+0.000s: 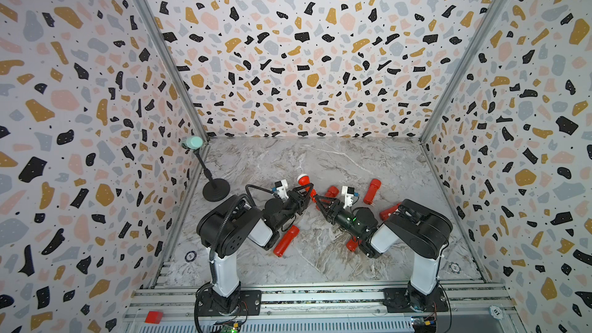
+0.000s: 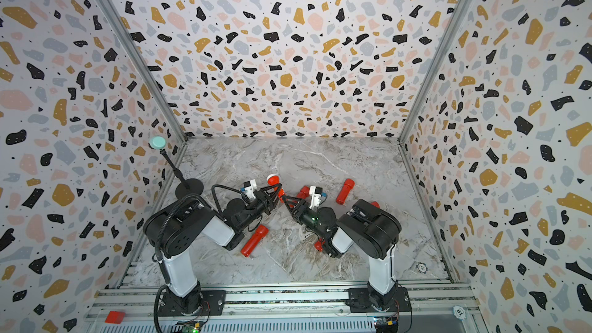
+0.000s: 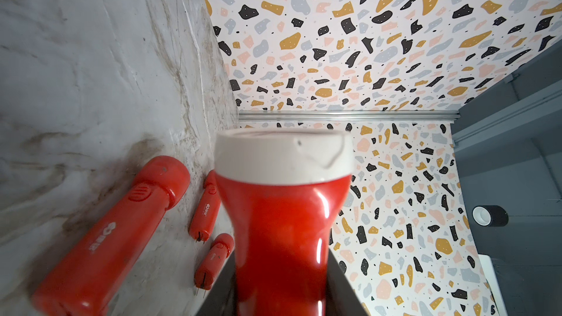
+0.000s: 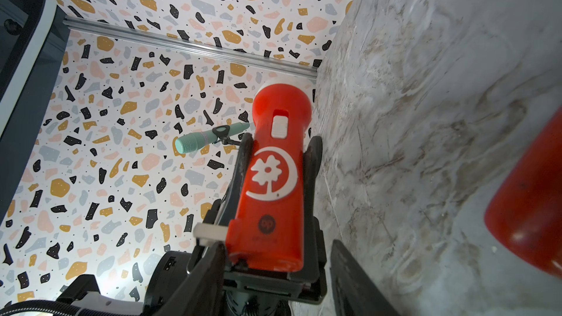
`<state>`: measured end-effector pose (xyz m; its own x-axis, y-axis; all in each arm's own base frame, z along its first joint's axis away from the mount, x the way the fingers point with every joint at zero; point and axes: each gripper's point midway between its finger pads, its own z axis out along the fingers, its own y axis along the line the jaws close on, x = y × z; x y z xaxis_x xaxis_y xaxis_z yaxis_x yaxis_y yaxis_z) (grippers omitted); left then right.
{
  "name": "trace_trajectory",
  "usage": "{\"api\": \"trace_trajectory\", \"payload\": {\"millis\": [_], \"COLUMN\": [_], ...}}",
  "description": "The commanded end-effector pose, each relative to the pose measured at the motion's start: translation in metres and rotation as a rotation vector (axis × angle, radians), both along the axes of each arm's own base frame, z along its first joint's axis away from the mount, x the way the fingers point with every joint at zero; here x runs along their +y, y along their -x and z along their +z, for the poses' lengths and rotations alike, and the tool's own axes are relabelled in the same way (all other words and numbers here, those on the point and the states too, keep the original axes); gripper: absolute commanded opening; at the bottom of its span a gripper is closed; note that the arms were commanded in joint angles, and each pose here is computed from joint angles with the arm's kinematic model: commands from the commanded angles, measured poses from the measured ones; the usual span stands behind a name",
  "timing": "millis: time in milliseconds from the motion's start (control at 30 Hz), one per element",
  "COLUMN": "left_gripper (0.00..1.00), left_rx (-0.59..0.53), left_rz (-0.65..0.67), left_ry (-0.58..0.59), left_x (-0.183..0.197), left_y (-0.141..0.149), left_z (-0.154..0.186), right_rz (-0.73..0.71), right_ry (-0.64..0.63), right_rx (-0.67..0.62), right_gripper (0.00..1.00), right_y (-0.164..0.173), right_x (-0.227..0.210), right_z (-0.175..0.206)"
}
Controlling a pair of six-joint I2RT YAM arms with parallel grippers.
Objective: Close the plug at the bottom of the flashlight
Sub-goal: Close the plug of the flashlight.
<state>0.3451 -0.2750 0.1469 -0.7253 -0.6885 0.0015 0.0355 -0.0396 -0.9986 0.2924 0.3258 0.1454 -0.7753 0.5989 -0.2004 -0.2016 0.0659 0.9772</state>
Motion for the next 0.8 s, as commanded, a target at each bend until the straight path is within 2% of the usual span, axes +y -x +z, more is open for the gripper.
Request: {"api": "trace_trajectory", "payload": {"millis": [0, 767], "left_gripper": [0.0, 0.0], "left_rx": [-0.123, -0.107], "left_rz": [-0.006, -0.001], "left_ry": [0.087, 0.144], "left_x": [0.0005, -0.0001], "left_y": [0.0062, 0.0053], "left_z": [0.0346, 0.0376], "right_rz": [-0.003, -0.022], "right_ry": [-0.178, -0.207], "right_rx": [-0.154, -0.136], "right_gripper": [0.55, 0.5], "right_y": [0.0044, 0.0079], "right_x": [-0.0059, -0.0083], "right_z": [0.056, 0.06]}}
